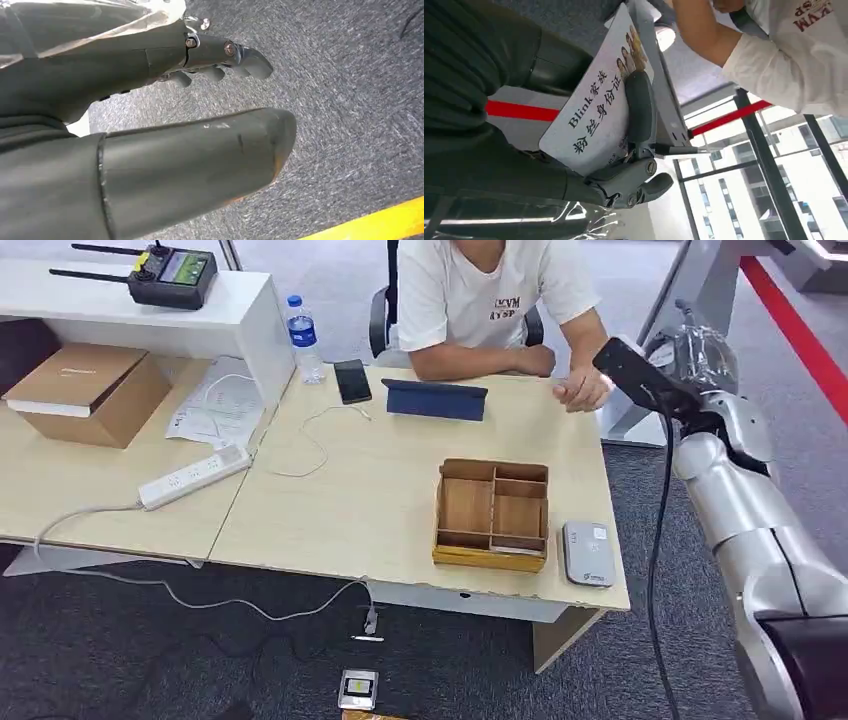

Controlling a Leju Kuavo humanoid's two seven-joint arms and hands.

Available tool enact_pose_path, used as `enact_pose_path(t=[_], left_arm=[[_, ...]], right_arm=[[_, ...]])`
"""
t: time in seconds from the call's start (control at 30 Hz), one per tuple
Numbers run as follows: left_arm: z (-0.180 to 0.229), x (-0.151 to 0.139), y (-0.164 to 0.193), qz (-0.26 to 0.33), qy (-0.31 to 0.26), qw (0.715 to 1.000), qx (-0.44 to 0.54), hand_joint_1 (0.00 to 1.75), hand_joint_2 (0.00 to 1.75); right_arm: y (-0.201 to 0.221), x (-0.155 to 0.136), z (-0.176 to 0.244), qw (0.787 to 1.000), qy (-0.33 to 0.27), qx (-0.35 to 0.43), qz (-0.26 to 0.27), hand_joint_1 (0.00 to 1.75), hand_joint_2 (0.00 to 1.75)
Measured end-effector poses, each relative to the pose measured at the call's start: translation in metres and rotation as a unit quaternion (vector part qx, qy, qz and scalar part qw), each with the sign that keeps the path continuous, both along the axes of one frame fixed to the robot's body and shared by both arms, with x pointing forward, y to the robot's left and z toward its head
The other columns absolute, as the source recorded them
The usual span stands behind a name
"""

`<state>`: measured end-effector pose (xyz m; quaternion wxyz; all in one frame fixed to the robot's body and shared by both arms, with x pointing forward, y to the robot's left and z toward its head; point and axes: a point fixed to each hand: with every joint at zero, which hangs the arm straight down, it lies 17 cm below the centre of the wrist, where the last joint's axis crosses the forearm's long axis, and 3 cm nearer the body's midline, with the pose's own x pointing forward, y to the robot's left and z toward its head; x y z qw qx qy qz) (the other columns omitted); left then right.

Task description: Pass the card to the sensor for recognition and then transmit it.

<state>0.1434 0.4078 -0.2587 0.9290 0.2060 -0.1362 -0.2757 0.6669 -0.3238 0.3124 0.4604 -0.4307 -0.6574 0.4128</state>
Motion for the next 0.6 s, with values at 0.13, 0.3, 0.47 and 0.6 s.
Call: enact_pose_path(t=[0.13, 0.3, 0.47, 0.6], left_arm=[[0.0, -0.002, 0.001, 0.009, 0.003, 1.0, 0.003, 0.0, 0.0], [0.0, -0.004, 0.003, 0.015, 0.004, 1.0, 0.005, 0.0, 0.0], [-0.001, -0.005, 0.003, 0.017, 0.003, 1.0, 0.006, 0.0, 0.0], [-0.001, -0.005, 0.004, 0.016, 0.003, 1.0, 0.007, 0.0, 0.0]], right_arm=[[-0.004, -0.004, -0.015, 1.0, 0.017, 0.025, 0.008, 1.75, 1.75], [-0.029, -0.015, -0.04, 0.997, 0.037, 0.061, -0.004, 1.75, 1.75], [-0.072, -0.035, -0.07, 0.994, 0.056, 0.088, -0.038, 1.75, 1.75], [-0.103, -0.057, -0.097, 0.991, 0.073, 0.093, -0.063, 1.75, 1.75]])
